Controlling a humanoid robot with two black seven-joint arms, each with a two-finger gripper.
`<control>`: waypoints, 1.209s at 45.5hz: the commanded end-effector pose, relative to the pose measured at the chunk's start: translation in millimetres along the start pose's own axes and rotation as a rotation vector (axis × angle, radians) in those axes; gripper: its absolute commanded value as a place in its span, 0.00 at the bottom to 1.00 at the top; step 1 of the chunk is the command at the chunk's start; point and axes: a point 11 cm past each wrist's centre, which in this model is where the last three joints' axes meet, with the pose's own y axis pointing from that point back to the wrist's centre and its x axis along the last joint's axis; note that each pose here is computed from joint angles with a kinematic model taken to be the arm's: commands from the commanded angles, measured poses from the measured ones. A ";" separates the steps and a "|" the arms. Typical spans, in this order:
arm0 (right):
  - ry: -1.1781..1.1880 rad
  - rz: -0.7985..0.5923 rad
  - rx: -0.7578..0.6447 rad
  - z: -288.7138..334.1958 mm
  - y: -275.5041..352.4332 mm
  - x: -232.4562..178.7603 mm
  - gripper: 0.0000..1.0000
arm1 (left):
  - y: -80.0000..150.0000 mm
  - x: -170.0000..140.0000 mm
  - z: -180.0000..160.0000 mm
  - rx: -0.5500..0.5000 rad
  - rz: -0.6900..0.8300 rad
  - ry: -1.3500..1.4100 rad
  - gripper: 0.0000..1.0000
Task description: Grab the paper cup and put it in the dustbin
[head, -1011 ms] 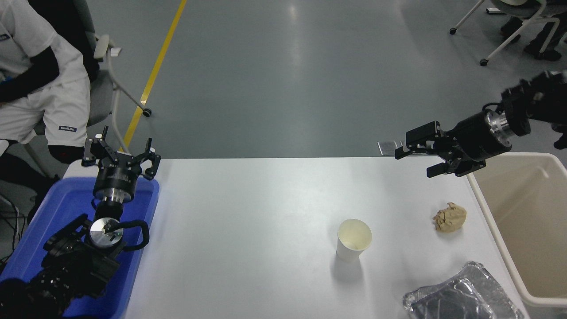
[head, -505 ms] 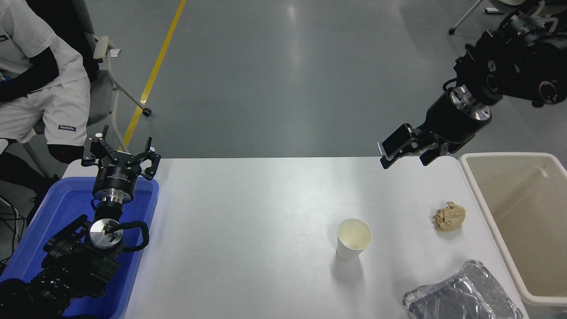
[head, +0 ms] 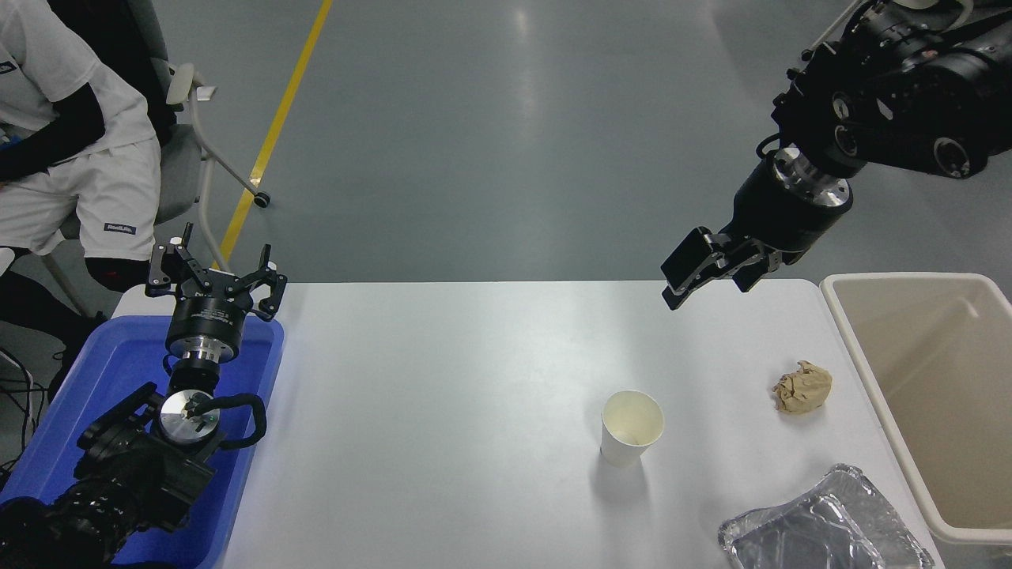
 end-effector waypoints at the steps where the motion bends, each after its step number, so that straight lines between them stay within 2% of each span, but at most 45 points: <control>1: -0.067 0.016 0.063 0.0 -13.1 1.0 1.00 | -0.1 -0.1 -0.1 0.000 -0.001 0.000 0.99; 24: -0.098 0.001 0.125 -3.5 -35.3 -2.1 1.00 | -0.1 -0.3 -0.2 0.002 -0.002 0.001 0.99; 29: -0.109 -0.063 0.143 -5.0 -61.9 -16.0 1.00 | -0.1 -0.3 -0.1 0.000 -0.002 0.001 0.99; 37: -0.058 -0.015 0.143 -6.0 -87.5 -18.4 1.00 | -0.1 -0.3 -0.1 0.000 -0.002 0.001 0.99; 46: -0.051 0.119 0.135 0.7 -112.2 -16.3 0.99 | -0.1 -0.3 -0.1 0.000 -0.002 0.001 0.99; 52: -0.111 0.163 0.073 13.4 -130.2 -22.3 0.99 | -0.1 -0.3 -0.1 0.000 -0.002 0.001 0.99; 55: -0.108 0.140 0.036 16.6 -140.6 -29.6 1.00 | -0.4 -0.5 0.2 -0.001 -0.002 0.000 0.99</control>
